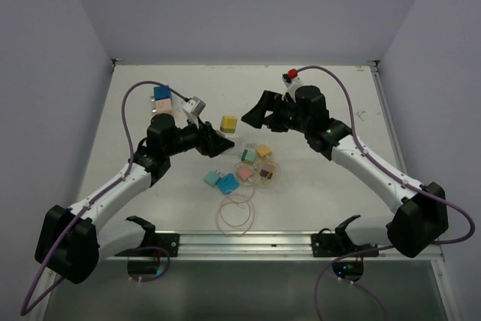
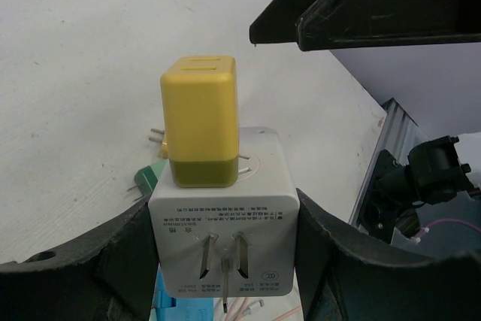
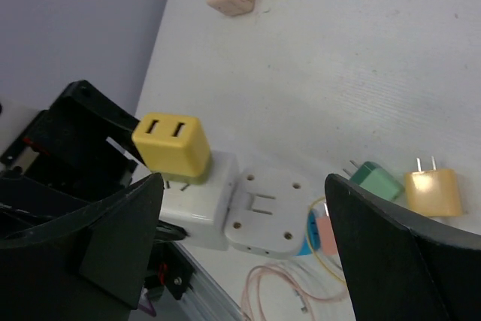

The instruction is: Pull the plug off the socket

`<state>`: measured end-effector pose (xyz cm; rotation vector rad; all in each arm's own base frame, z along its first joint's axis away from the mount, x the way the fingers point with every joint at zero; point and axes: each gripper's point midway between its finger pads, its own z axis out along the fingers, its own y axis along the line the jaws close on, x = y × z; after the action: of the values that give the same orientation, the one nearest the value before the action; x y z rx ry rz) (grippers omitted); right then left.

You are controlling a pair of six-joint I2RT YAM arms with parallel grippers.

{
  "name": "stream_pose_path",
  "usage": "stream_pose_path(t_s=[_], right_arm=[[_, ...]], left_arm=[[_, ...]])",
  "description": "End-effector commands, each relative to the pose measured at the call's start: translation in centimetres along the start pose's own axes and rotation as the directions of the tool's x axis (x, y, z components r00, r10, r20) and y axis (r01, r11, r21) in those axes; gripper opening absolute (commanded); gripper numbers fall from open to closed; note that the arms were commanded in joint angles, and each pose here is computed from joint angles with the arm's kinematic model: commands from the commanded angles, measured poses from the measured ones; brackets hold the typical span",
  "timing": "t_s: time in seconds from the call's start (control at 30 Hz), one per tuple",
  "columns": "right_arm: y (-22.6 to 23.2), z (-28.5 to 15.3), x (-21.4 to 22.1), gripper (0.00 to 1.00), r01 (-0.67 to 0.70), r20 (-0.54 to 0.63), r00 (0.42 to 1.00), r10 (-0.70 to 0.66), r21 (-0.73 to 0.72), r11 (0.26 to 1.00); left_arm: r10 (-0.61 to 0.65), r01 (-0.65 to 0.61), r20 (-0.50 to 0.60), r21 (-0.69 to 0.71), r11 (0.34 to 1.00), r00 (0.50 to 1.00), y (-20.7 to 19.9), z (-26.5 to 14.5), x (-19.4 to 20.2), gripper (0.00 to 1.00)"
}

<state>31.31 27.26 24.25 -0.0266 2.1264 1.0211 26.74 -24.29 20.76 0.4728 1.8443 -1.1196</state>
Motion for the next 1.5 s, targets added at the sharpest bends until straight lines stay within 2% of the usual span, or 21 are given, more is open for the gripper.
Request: stream_pose_path(t_s=[0.0, 0.43, 0.67, 0.77, 0.9, 0.93, 1.0, 1.03, 1.07, 1.33, 1.47], right_arm=[[4.4, -0.6, -1.9, 0.93, -0.018, 0.055, 0.998, 0.026, -0.127, 0.992], [6.5, 2.1, 0.5, 0.89, -0.026, 0.013, 1.0, 0.028, -0.136, 0.99], [6.0, 3.5, 2.0, 0.79, -0.028, -0.025, 0.999, 0.025, -0.109, 0.994], [6.2, 3.9, 2.6, 0.68, -0.031, -0.04, 0.999, 0.026, -0.115, 0.993], [6.6, 4.1, 2.8, 0.44, -0.027, -0.04, 0.999, 0.022, -0.119, 0.992], [6.4, 4.2, 2.8, 0.31, -0.027, -0.039, 0.999, 0.023, -0.114, 0.993], [6.1, 4.4, 2.6, 0.17, -0.017, -0.026, 1.0, 0.014, -0.096, 0.995], [6.1, 4.3, 2.4, 0.06, -0.013, -0.02, 1.0, 0.012, -0.09, 0.996], [5.8, 4.4, 2.1, 0.01, 0.0, -0.005, 1.0, -0.001, -0.074, 0.997], [6.5, 4.0, -2.4, 0.0, 0.084, 0.128, 0.989, -0.079, -0.03, 0.996], [6.6, 4.2, -5.1, 0.0, 0.077, 0.179, 0.982, -0.068, -0.039, 0.996]], left_arm=[[0.08, -0.082, 0.071, 0.029, 0.996, 0.994, -1.3, 0.6, -2.0, 0.0], [0.088, -0.09, 0.08, 0.029, 0.996, 0.993, -2.5, 2.1, -2.4, 0.0], [0.098, -0.1, 0.097, 0.025, 0.995, 0.99, -2.9, 2.3, -3.1, 0.0], [0.096, -0.098, 0.094, 0.02, 0.995, 0.991, -2.9, 2.4, -3.1, 0.0], [0.094, -0.095, 0.082, 0.005, 0.995, 0.992, -2.7, 2.7, -2.6, 0.0], [0.09, -0.09, 0.074, -0.001, 0.996, 0.993, -2.6, 2.7, -2.3, 0.0], [0.081, -0.081, 0.059, -0.008, 0.997, 0.995, -2.5, 2.8, -1.7, 0.0], [0.08, -0.08, 0.052, -0.009, 0.997, 0.995, -2.4, 2.7, -1.4, 0.0], [0.076, -0.076, 0.042, -0.012, 0.997, 0.996, -2.4, 2.7, -0.9, 0.0], [-0.016, 0.014, -0.073, -0.027, 1.0, 0.997, -2.3, 2.0, 4.3, 0.0], [-0.064, 0.062, -0.126, -0.021, 0.998, 0.99, -2.5, 1.3, 7.3, 0.0]])
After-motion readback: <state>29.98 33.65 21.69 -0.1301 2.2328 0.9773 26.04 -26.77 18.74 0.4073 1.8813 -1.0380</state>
